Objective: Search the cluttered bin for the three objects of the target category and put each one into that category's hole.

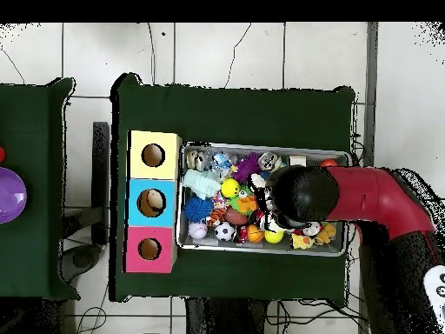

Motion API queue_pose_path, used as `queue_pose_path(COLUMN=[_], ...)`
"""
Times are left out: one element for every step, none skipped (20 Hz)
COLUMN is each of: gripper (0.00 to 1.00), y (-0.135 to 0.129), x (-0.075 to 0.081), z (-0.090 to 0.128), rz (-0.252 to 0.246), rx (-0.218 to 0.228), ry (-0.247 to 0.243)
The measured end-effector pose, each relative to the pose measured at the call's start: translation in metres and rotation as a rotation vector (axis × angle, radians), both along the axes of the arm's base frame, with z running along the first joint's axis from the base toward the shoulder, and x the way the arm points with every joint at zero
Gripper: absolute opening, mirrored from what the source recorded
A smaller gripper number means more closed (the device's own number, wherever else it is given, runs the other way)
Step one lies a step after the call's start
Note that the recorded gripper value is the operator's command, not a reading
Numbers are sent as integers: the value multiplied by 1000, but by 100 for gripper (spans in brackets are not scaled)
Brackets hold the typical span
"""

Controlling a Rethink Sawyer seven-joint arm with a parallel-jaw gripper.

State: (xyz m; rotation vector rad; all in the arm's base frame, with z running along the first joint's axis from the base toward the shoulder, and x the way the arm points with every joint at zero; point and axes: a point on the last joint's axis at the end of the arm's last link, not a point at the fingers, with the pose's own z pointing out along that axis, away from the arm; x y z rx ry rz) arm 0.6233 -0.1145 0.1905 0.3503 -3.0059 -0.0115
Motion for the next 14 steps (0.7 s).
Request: queue_pose_path(gripper=[0, 0, 0, 0, 0, 0, 0, 0, 0, 0, 0, 0, 0, 0], y=[-2, -4, -7, -13, -15, -18, -20, -22, -24, -26, -27, -28, -29, -29], x=[0, 0, -2, -4, -5, -6, -7, -8, -8, -10, -11, -12, -12, -13], z=[1, 1, 2, 1, 1, 0, -1, -3, -5, -10, -12, -16, -20, -26], rz=[5, 11, 26, 51, 60, 70, 81, 90, 98, 109, 113, 119, 122, 126], rx=[2, 3, 4, -1, -3, -5, -8, -10, -12, -13, -13, -11, -9, -4], ry=[1, 2, 8, 15, 17, 19, 20, 21, 23, 28, 30, 35, 38, 44])
